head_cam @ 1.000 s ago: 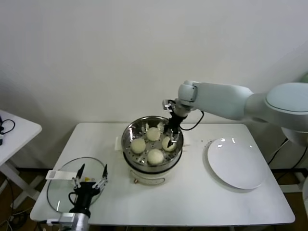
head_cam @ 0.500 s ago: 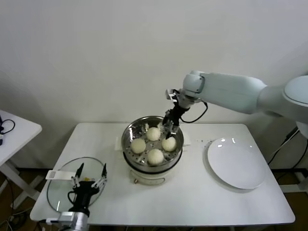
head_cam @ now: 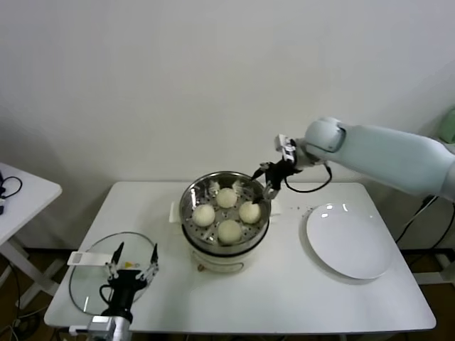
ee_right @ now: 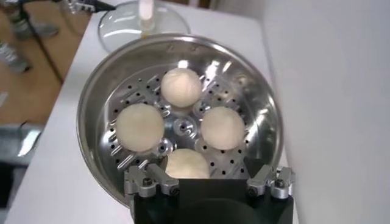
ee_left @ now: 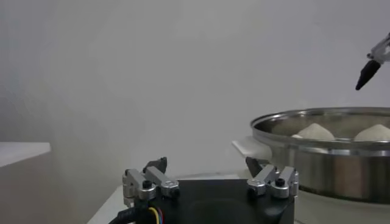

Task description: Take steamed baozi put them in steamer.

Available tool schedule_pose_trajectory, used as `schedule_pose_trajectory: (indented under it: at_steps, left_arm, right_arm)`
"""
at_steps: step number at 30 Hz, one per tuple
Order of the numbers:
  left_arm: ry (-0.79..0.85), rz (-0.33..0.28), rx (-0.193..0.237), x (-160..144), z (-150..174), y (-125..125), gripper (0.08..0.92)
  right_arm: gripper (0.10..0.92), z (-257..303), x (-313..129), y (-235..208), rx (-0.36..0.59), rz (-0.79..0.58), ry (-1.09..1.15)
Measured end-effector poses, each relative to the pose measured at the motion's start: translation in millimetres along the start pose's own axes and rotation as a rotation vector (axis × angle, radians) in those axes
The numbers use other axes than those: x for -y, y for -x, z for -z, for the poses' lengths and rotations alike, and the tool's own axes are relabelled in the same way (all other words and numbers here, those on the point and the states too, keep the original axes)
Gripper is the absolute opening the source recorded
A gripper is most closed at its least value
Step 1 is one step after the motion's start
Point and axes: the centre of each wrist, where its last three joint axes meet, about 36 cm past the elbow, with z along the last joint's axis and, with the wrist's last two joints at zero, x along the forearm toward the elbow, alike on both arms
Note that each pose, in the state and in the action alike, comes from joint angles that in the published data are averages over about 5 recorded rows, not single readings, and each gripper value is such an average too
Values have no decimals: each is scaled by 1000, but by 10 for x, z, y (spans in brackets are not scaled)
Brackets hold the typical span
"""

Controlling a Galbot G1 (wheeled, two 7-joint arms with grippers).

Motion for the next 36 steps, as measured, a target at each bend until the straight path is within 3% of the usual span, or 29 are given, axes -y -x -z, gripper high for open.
schedule_pose_trajectory:
  at_steps: [13,26,36]
  left_arm:
    - [6,-7,-4,131,22,-85,823]
    - [19,1,-5,132,37,-56,823]
    - [33,15,-16,45,21,-93,823]
  right_arm:
    - [823,-895,-835,-7,314,-351,83]
    - [823,-1358,-1884,406,667,-696,208]
    - [823,-1771,-2963,810,826,-933,457]
